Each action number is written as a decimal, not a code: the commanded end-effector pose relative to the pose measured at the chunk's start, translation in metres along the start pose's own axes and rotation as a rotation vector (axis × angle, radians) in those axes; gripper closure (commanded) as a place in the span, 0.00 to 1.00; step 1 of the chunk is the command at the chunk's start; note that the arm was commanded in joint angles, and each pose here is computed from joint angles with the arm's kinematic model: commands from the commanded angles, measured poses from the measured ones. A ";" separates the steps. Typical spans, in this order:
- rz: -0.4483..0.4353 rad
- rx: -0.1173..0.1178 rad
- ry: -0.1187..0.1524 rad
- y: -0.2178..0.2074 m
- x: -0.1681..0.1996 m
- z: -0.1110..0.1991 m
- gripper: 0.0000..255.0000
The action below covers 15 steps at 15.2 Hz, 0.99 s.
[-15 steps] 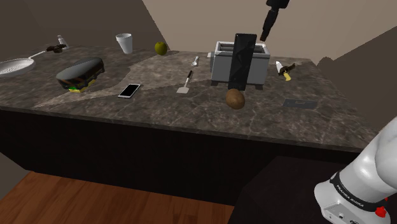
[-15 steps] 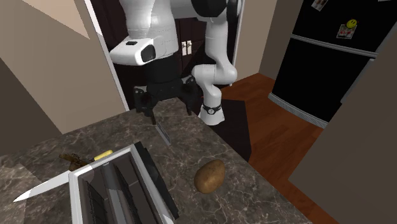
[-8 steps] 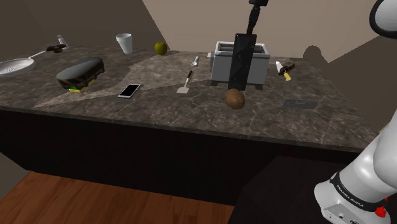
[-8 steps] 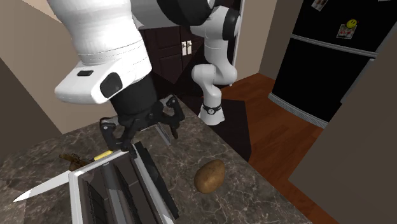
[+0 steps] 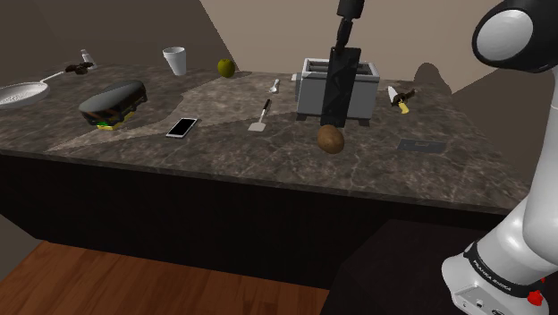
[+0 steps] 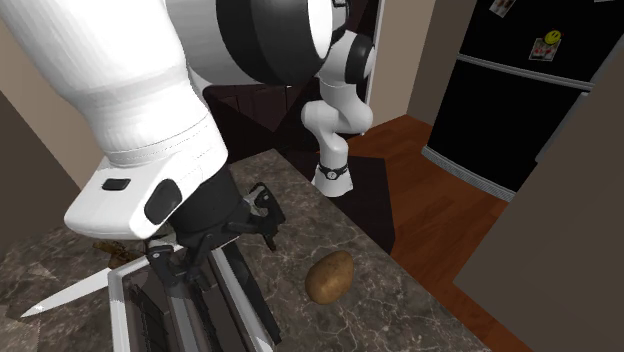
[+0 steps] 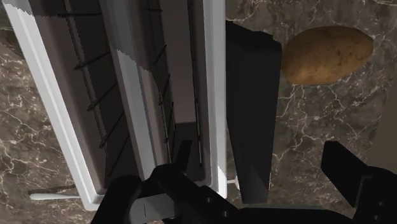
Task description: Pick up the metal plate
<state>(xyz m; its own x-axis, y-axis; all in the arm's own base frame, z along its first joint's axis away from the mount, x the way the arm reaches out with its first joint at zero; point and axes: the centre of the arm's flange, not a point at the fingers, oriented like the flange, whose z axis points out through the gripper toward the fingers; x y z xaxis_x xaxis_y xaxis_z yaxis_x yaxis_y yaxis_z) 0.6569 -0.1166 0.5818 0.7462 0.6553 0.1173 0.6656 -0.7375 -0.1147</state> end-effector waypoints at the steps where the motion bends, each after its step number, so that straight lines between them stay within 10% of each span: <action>1: -0.001 0.000 0.000 0.002 -0.001 0.010 0.00; 4: -0.001 0.000 0.000 0.002 -0.001 0.013 0.00; 5: -0.001 0.000 0.000 0.002 -0.002 0.013 1.00; 15: -0.001 0.000 0.000 0.001 -0.001 0.008 1.00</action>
<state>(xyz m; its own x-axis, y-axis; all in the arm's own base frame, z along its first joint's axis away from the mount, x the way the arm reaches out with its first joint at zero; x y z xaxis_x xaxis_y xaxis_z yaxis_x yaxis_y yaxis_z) 0.6574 -0.1166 0.5702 0.7460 0.6555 0.1176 0.6659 -0.7372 -0.1143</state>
